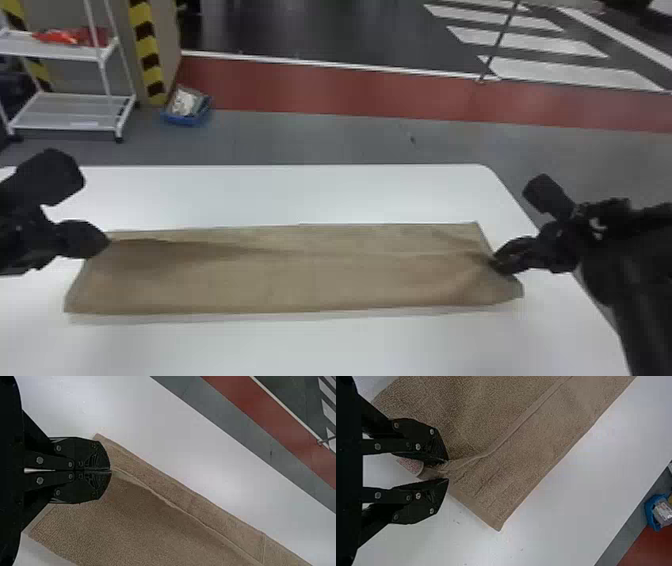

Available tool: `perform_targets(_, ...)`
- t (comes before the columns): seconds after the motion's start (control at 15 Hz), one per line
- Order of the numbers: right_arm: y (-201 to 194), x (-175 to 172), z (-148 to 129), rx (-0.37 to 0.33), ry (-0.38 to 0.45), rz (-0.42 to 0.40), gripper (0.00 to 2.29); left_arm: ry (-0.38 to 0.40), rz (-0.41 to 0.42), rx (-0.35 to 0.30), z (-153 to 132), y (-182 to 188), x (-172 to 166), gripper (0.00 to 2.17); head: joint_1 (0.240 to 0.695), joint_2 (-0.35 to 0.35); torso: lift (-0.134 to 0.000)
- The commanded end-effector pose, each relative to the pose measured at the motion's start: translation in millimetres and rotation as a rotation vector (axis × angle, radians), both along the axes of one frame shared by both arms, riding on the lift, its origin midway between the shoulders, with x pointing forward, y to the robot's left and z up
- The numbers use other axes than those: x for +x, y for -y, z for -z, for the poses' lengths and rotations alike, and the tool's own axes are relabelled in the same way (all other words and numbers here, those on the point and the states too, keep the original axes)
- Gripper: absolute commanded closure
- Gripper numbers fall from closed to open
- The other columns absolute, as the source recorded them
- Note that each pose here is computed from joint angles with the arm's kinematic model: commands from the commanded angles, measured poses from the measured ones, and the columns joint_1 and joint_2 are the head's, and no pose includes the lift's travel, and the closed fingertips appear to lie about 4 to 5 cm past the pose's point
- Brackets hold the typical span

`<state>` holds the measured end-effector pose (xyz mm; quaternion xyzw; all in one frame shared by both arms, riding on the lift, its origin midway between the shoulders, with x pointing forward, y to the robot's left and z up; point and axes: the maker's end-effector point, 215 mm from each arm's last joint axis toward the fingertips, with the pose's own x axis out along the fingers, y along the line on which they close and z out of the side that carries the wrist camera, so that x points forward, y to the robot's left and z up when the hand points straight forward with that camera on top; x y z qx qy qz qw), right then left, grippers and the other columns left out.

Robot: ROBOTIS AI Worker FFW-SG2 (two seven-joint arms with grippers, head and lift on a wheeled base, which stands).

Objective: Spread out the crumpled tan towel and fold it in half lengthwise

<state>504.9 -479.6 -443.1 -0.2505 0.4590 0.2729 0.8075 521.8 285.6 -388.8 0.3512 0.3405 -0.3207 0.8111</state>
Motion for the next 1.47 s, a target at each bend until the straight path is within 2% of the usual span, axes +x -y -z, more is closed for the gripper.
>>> perform_targets(0.0,0,2,-7,0.01,0.017,0.005,0.88,0.001,0.001,0.002,0,-1,0,1.42,0.695,-0.207,-0.124)
perform_targets(0.13,1,3,-12,0.021,0.031,0.014,0.94,0.003,0.003,0.004,-1,-1,0,1.42,0.695,-0.205,-0.124)
perform_targets(0.2,1,4,-16,0.032,0.046,0.016,1.15,0.003,0.002,0.004,-1,-2,0,1.42,0.695,-0.204,-0.124)
perform_targets(0.33,-1,4,-19,0.042,0.058,0.01,1.38,0.005,0.004,0.005,-1,-1,1,1.42,0.695,-0.205,-0.124)
perform_targets(0.4,-2,6,-24,0.047,0.074,0.01,1.42,0.008,0.003,0.005,-2,-1,1,1.42,0.695,-0.205,-0.124)
perform_targets(0.67,-1,12,-62,0.103,0.179,0.018,1.42,0.015,0.006,0.008,-11,-7,1,1.42,0.695,-0.199,-0.124)
perform_targets(0.8,8,15,-73,0.108,0.191,0.048,1.42,0.023,0.008,0.018,-19,-11,5,1.42,0.695,-0.198,-0.124)
perform_targets(1.07,-5,29,-73,0.103,0.18,0.029,1.42,0.005,0.007,0.056,-14,-11,11,1.42,0.695,-0.195,-0.124)
perform_targets(1.4,-26,45,-67,0.077,0.153,-0.004,1.42,-0.028,0.003,0.061,-2,-17,8,1.42,0.695,-0.172,-0.124)
